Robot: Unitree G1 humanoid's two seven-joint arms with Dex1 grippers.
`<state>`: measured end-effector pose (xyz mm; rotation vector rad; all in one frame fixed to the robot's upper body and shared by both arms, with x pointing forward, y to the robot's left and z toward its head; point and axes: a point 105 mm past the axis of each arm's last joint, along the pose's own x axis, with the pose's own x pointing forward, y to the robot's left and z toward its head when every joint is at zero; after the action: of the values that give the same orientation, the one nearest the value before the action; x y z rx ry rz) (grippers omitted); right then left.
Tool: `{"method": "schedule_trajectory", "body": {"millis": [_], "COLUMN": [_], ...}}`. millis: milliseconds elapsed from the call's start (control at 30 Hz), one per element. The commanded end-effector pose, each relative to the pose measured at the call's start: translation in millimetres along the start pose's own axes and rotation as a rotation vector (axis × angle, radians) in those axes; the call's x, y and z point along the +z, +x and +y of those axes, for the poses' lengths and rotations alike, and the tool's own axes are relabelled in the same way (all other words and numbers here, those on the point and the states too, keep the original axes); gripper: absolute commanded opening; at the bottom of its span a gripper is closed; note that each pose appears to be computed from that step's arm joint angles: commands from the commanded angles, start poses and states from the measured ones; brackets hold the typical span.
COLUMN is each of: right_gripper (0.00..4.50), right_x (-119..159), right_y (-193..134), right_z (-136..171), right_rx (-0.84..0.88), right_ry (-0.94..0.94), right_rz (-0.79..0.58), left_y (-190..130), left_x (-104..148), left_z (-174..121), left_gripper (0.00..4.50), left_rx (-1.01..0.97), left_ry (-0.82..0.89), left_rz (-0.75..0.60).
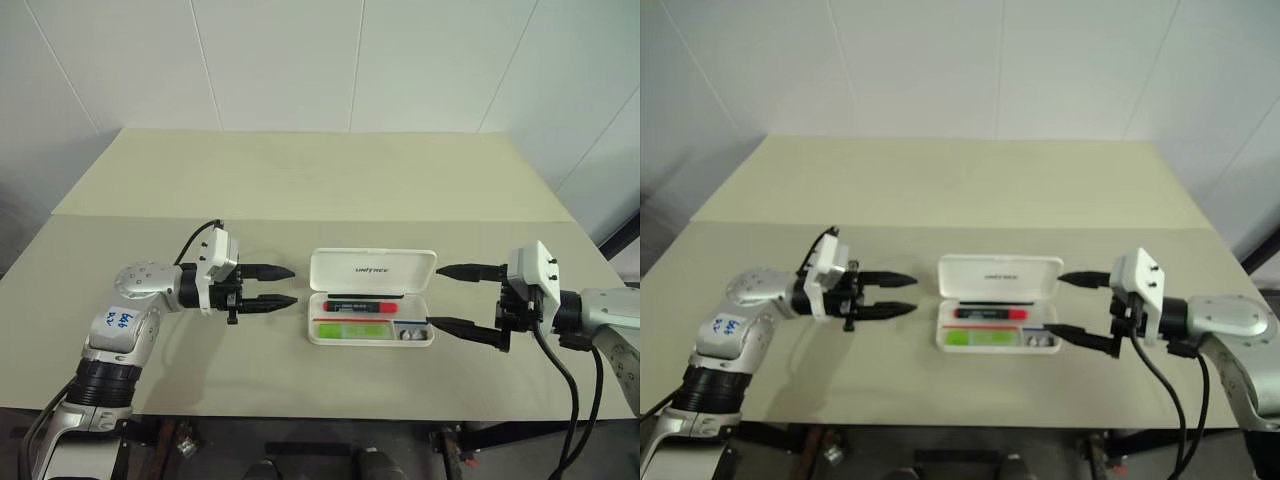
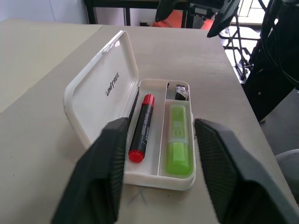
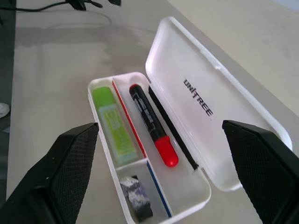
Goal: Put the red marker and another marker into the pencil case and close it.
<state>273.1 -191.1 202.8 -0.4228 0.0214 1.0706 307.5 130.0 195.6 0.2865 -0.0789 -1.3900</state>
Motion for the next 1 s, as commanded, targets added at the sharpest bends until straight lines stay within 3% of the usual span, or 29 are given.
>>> {"method": "schedule_trajectory", "body": {"millis": [33,133,167,533,733,1000], "right_gripper": [4.5,4.5,4.5,4.5,4.5,4.5], "right_x": [12,10,10,3,6,7], "right_y": [-14,-20,-21,-20,-22,-23], "right_z": [-8,-10,-11,-9,-12,-9], "right_rx": [-0.053,-0.074,-0.081,-0.102,-0.127,-0.152], "right_ry": [-0.058,-0.063,-0.064,-0.073,-0.095,-0.095], "right_rz": [0.01,0.031,0.032,0.055,0.058,0.052], "left_y": [-3,-2,-2,3,18,36], "left_x": [15,18,19,52,21,0], "left_z": [7,10,11,60,69,70], "left_gripper": [1.2,0.12,0.02,0.02,0.02,0.02], "left_rx": [0.017,0.029,0.034,0.275,0.315,0.298], "left_ry": [0.043,0.034,0.032,-0.099,-0.059,-0.034], "left_rz": [-0.055,-0.08,-0.089,-0.291,-0.106,-0.028]}}
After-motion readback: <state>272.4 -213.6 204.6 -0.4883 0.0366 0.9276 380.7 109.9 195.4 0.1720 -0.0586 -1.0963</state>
